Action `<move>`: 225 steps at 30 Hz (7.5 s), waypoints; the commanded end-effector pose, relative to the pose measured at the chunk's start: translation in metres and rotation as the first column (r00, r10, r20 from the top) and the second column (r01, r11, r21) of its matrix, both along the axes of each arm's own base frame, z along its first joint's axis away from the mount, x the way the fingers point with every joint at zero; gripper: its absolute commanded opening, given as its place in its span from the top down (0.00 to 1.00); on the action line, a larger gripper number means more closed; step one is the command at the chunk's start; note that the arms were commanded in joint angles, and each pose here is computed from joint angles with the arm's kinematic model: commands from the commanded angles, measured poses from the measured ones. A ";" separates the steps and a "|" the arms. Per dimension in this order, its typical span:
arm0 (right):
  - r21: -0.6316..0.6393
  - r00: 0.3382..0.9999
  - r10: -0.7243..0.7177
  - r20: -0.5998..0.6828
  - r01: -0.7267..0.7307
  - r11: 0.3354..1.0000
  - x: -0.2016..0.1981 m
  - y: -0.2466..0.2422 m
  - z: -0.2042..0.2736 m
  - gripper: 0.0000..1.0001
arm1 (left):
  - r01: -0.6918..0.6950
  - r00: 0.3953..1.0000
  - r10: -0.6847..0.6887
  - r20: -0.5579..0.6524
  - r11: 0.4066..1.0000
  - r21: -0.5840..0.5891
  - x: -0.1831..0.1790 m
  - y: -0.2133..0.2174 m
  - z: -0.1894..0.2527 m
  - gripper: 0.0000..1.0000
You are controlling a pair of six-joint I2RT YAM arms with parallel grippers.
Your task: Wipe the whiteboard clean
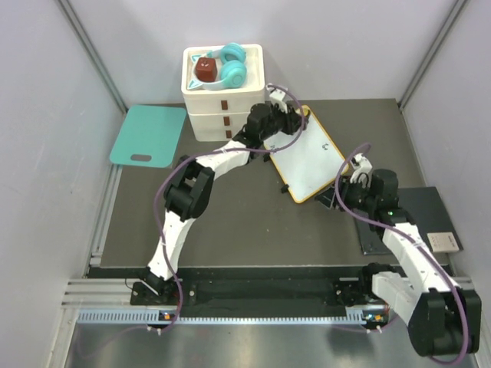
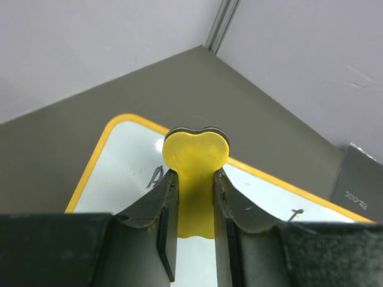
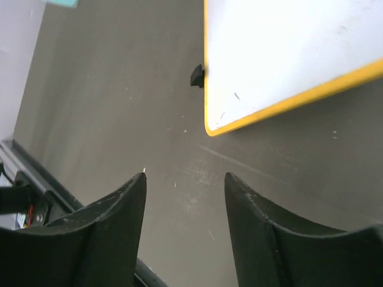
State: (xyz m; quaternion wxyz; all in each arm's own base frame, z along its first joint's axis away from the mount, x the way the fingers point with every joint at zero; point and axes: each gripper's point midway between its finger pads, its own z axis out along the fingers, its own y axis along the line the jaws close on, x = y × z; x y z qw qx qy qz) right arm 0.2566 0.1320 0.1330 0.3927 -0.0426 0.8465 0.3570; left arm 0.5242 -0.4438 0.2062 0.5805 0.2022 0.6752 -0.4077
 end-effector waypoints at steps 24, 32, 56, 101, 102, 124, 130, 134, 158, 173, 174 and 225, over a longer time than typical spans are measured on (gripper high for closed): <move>0.417 0.889 -0.423 0.174 0.323 0.850 0.049 -0.021 0.016 0.45 | 0.225 0.968 -0.223 0.111 0.974 -0.006 -0.057 -0.002 0.081 1.00; 0.437 0.884 -0.423 0.198 0.306 0.846 0.076 -0.018 0.019 0.46 | 0.231 0.969 -0.231 0.093 0.973 0.009 -0.056 -0.003 0.068 1.00; 0.440 0.929 -0.340 0.145 0.247 0.863 0.093 -0.002 -0.006 0.96 | 0.288 0.957 -0.290 0.034 0.957 0.045 -0.053 -0.030 0.035 1.00; 0.252 0.962 -0.220 0.164 0.174 0.952 0.083 0.001 -0.021 1.00 | 0.066 0.995 -0.083 0.062 0.970 0.235 -0.057 -0.060 -0.060 1.00; 0.248 0.962 -0.217 0.165 0.172 0.953 0.082 0.002 -0.021 1.00 | 0.055 0.995 -0.072 0.073 0.976 0.211 -0.049 -0.059 -0.048 1.00; 0.211 0.966 -0.188 0.178 0.149 0.966 0.080 0.002 -0.022 1.00 | -0.089 0.996 0.090 0.000 0.991 0.096 0.053 -0.018 -0.059 1.00; 0.199 0.965 -0.184 0.188 0.146 0.969 0.084 0.002 -0.018 1.00 | 0.004 0.996 0.005 -0.089 0.995 0.102 0.027 -0.016 -0.068 1.00; 0.194 0.964 -0.181 0.192 0.144 0.970 0.085 0.002 -0.018 1.00 | 0.028 0.988 -0.010 -0.155 0.993 0.117 0.009 -0.008 -0.093 1.00; 0.162 0.970 -0.168 0.175 0.140 0.977 0.082 0.000 -0.031 1.00 | 0.057 0.997 -0.056 -0.060 0.998 0.025 0.003 -0.026 -0.057 1.00; 0.158 0.972 -0.161 0.173 0.134 0.978 0.082 0.001 -0.034 1.00 | -0.043 0.999 0.043 -0.003 0.997 0.062 0.010 -0.004 -0.048 1.00; 0.157 0.972 -0.157 0.175 0.130 0.979 0.082 0.001 -0.034 1.00 | -0.055 0.998 0.054 0.009 0.997 0.048 0.015 -0.005 -0.042 1.00; 0.239 0.972 -0.186 0.141 0.149 0.960 0.082 -0.016 -0.034 1.00 | -0.337 0.942 0.337 0.001 0.942 -0.015 0.005 0.093 -0.076 1.00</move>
